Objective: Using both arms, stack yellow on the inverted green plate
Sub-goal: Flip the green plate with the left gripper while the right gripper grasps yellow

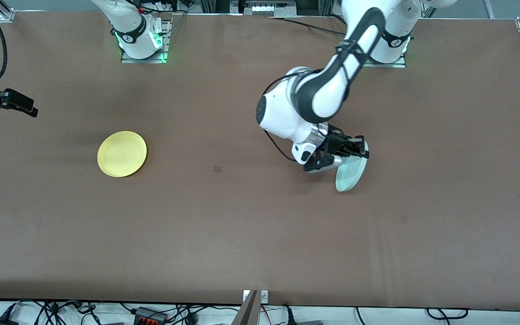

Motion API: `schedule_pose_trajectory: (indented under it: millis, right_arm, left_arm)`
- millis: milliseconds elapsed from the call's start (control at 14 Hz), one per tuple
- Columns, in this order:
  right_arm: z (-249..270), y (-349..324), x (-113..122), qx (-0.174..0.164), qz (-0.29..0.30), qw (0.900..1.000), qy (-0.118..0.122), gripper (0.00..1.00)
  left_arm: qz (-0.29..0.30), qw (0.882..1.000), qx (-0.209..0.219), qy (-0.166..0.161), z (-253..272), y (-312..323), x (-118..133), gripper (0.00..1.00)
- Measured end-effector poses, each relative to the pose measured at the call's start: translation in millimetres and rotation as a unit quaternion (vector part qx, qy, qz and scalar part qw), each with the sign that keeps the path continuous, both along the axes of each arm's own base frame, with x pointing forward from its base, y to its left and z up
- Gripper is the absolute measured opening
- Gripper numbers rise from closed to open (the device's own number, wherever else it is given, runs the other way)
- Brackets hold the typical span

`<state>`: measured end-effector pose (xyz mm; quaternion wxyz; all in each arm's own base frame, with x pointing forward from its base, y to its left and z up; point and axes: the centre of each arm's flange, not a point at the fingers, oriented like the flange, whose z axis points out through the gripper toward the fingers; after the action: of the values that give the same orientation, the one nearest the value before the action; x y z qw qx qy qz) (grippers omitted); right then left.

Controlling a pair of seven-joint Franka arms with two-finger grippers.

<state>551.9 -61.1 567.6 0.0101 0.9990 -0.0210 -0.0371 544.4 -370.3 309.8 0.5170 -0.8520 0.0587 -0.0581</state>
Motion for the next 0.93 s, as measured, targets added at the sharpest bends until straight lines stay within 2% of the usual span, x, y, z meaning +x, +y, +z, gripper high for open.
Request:
schedule_pose_trajectory:
  millis: [214,429,643,786,929]
  right_arm:
    - [-33.9,-0.3,9.3,0.003,0.004,0.999,0.033,1.00]
    - [-108.8,-2.8,24.7,0.008,0.003,0.995,0.102,1.00]
    - [-194.1,-7.8,35.8,0.014,-0.001,0.985,0.172,1.00]
    - [-244.4,-8.7,41.5,0.015,-0.001,0.980,0.198,1.00]
    - [-288.6,-9.6,45.8,0.016,-0.001,0.977,0.211,1.00]
  left_arm:
    - [-0.023,0.999,0.034,-0.033,-23.5,-36.1,-27.9,0.03]
    - [-0.064,0.992,0.072,-0.078,-33.6,-65.7,-40.1,0.03]
    - [-0.061,0.990,0.065,-0.110,-34.7,-77.8,-37.7,0.03]
    - [-0.052,0.988,0.062,-0.129,-42.3,-77.8,-34.7,0.03]
    - [-0.047,0.986,0.064,-0.149,-68.4,-82.4,-42.2,0.03]
